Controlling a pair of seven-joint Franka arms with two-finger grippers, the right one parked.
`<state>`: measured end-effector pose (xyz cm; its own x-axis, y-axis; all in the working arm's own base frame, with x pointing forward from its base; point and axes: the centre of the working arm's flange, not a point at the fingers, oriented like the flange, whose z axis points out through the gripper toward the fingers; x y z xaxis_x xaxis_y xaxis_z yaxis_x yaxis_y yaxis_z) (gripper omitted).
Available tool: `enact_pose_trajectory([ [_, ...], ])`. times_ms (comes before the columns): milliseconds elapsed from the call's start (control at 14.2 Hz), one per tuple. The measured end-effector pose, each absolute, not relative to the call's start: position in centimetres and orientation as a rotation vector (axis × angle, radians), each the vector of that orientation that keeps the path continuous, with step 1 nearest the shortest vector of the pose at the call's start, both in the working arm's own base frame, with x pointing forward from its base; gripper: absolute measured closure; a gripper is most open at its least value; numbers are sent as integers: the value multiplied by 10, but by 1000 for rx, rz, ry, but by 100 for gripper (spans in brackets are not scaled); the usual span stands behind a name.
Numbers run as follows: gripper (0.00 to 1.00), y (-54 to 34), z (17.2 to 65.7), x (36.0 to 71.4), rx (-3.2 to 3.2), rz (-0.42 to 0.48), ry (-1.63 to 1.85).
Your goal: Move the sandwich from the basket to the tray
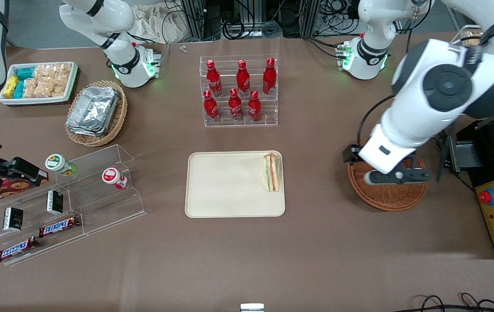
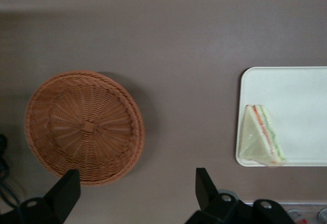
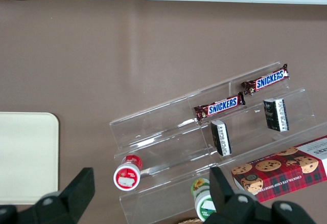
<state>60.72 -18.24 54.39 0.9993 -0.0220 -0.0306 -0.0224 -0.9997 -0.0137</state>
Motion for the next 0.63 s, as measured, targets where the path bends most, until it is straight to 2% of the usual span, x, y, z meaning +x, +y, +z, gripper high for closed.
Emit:
enact_pose_trajectory([
  [351,0,-90,565,611,-3057,59,260],
  [632,0,-35,565,611,-3029,91,376],
])
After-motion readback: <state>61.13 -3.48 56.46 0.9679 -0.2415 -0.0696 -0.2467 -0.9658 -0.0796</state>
